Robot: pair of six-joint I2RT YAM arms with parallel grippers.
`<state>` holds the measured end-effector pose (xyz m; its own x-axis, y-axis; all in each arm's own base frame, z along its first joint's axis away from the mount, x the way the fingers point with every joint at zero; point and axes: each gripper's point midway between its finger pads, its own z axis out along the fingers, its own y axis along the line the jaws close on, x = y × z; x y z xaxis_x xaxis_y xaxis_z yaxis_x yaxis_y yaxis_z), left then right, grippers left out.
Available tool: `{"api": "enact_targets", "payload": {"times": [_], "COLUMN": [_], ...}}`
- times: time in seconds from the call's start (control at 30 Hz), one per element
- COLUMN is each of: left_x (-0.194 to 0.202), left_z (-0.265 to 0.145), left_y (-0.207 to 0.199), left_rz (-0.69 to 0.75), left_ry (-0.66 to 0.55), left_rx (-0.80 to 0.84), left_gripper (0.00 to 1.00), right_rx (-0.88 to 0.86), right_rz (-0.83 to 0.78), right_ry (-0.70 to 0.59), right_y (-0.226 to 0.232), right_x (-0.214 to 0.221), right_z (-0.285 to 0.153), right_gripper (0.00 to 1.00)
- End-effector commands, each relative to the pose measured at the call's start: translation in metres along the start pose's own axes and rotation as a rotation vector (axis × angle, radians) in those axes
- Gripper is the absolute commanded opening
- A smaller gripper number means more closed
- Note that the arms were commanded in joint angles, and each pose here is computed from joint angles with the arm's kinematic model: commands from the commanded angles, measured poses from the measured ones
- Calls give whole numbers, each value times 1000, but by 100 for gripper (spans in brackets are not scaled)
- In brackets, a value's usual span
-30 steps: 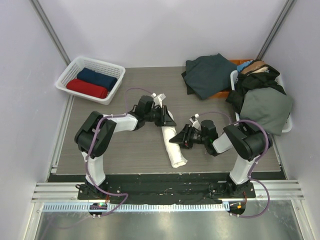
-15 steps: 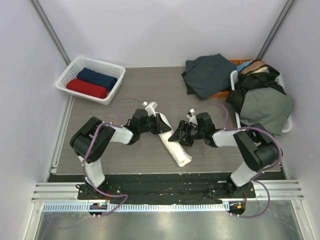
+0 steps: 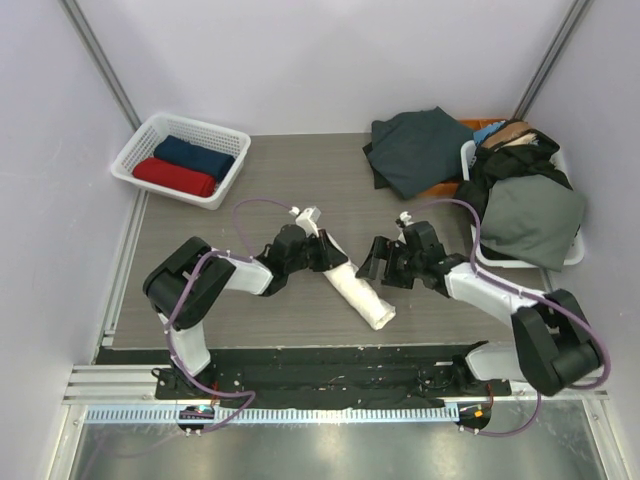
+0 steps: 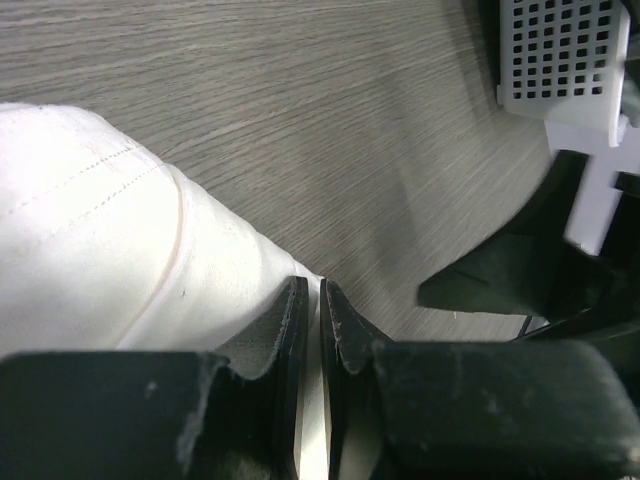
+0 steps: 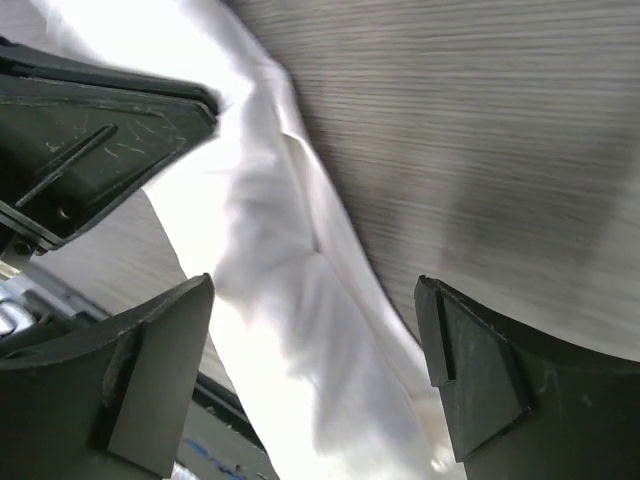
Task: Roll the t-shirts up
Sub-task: Roll the T-shirt to the center of the board.
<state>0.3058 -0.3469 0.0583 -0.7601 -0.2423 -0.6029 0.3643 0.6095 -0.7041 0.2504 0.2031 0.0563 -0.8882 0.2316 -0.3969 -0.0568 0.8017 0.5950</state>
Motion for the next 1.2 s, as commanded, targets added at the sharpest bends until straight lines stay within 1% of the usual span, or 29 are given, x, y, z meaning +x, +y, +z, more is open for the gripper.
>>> {"api": "enact_targets", "payload": {"times": [0.0,0.07,0.13,0.17,0.23,0.27,0.3,0.37,0.4,0.43,0.53,0.83,0.97,1.17], "left_x": [26,29,27,32,34,35,36,35,35,35,35,37,38,40], "left_z": [0,-2,-1,-1,-1,-2,-2,-4,-4,-4,-5,-6,-6,-5], "left_y": [33,31,31,28,29,28,28,28,28,29,29,32,33,35], "left_rz": [4,4,9,13,13,15,16,17,17,16,14,3,-1,-6], "left_ry": [67,63,42,48,42,40,37,29,28,26,24,30,34,40], "left_rx": [-161,-171,-190,-189,-203,-202,-204,-207,-208,-213,-216,-231,-236,-242], "left_gripper": [14,14,14,14,14,14,14,14,14,14,14,14,14,14], "right_rx": [160,228,255,246,237,200,185,160,126,124,76,-41,-54,-92], "right_rz": [-18,45,89,102,178,198,255,305,350,381,441,516,490,505], "right_ry": [-107,-152,-176,-186,-192,-212,-214,-214,-196,-179,-157,-122,-133,-122], "right_y": [-20,-31,-35,-34,-35,-28,-26,-25,-20,-24,-25,-34,-38,-38], "right_x": [-17,-18,-14,-12,-4,-2,1,10,15,25,41,75,78,83], "right_z": [-32,-50,-65,-70,-75,-82,-83,-88,-89,-86,-83,-66,-61,-48], "right_gripper": [90,90,90,91,92,92,95,96,95,96,96,94,93,89]}}
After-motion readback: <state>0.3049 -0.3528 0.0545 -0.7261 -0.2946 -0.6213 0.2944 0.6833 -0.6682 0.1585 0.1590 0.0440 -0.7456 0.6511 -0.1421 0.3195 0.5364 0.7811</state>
